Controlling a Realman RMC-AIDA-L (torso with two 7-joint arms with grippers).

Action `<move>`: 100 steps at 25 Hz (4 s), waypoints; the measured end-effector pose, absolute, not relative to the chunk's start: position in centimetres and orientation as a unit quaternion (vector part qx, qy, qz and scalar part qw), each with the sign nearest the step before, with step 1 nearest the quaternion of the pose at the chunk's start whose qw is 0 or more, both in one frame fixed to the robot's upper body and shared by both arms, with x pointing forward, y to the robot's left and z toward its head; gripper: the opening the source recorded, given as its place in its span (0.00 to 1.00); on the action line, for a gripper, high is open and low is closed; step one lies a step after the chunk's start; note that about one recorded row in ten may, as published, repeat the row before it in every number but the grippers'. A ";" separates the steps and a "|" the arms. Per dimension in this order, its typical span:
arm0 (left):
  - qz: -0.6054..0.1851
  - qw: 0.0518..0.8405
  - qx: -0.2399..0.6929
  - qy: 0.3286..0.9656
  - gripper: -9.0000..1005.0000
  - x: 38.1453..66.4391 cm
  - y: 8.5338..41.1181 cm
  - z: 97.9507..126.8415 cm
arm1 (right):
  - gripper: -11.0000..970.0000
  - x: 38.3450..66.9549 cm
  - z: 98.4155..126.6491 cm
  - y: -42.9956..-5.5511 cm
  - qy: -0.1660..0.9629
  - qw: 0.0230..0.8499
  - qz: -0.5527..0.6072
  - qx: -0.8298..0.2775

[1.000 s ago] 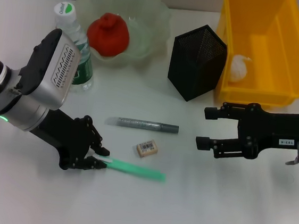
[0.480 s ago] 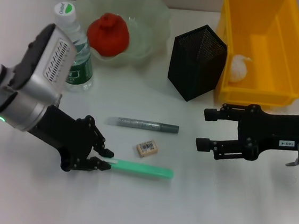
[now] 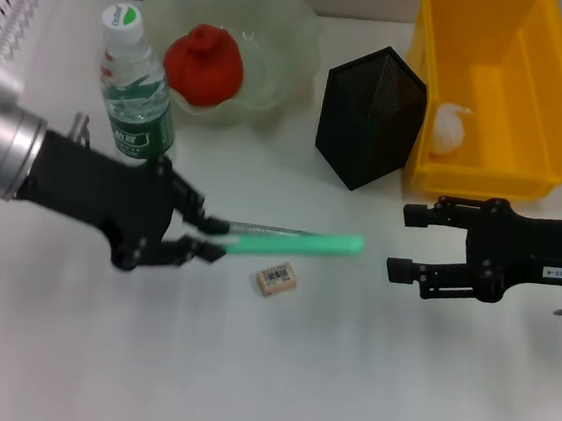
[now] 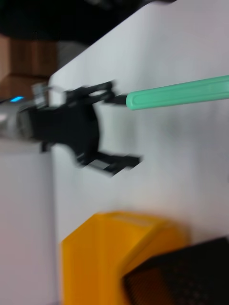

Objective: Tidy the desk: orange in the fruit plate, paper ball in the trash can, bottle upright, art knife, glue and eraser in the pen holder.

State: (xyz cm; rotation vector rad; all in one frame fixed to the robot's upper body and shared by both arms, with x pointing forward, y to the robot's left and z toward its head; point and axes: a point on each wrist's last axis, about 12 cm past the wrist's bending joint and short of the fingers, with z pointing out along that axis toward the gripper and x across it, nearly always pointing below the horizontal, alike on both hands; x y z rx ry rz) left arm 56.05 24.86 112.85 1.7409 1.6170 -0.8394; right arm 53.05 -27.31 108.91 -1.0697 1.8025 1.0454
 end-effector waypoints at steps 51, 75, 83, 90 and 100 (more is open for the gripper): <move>0.180 0.214 0.743 0.608 0.30 61.1 4.7 126.2 | 0.85 51.6 108.3 -28.7 0.696 0.426 0.391 -0.425; 0.206 0.205 0.768 0.571 0.34 61.1 3.5 123.9 | 0.85 52.2 108.6 -27.3 0.680 0.437 0.401 -0.432; 0.209 0.221 0.770 0.561 0.36 61.0 3.0 123.7 | 0.85 52.2 108.5 -27.2 0.678 0.439 0.398 -0.434; 0.199 0.237 0.770 0.558 0.46 60.6 2.8 124.1 | 0.85 52.2 108.5 -27.3 0.679 0.439 0.398 -0.433; -0.048 0.353 0.682 0.639 0.72 59.8 8.9 126.5 | 0.85 52.2 108.7 -27.7 0.679 0.449 0.397 -0.424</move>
